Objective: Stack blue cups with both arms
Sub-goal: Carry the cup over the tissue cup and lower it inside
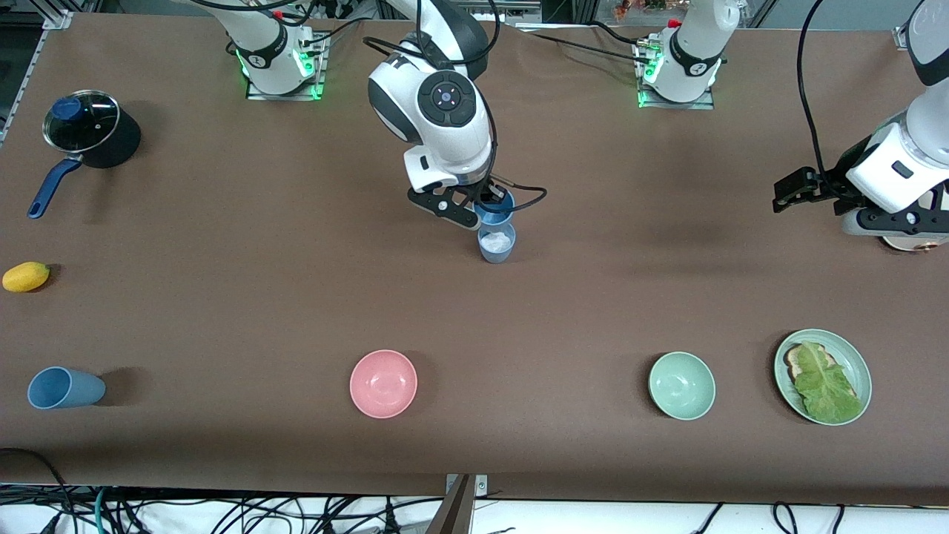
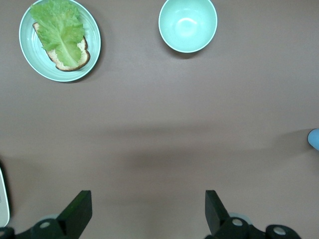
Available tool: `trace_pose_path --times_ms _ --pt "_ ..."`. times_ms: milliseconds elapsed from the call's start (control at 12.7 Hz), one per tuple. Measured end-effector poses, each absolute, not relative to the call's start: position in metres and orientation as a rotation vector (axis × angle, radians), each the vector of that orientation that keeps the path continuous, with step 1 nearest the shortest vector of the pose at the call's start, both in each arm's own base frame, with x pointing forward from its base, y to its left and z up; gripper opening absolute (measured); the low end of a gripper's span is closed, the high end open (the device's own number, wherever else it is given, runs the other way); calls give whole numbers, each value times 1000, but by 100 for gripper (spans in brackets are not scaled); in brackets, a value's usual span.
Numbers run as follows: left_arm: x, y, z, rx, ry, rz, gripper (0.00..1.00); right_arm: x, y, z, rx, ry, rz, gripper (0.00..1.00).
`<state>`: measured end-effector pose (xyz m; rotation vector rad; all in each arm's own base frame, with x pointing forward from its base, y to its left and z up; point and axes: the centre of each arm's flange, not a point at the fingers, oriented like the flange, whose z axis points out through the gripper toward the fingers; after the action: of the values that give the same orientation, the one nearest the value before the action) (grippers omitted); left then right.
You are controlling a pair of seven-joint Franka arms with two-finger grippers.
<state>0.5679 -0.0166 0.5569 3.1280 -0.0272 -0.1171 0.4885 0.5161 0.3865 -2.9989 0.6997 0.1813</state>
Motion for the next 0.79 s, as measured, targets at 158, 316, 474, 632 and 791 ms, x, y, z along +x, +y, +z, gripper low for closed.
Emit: trace_pose_path --times_ms 158,316,474,632,791 --pt "568 -17 557 3128 -27 -117 100 493 518 384 -3000 697 167 4" --pt "568 -17 557 3128 -27 -117 100 496 519 382 -3000 696 158 4" --pt "568 -17 557 3128 -27 -117 100 497 519 379 -3006 694 154 4" --pt "568 -17 557 3128 -27 -117 100 499 519 371 -3024 687 138 4" --pt "568 -17 557 3128 -27 -117 100 500 519 365 -3028 686 135 4"
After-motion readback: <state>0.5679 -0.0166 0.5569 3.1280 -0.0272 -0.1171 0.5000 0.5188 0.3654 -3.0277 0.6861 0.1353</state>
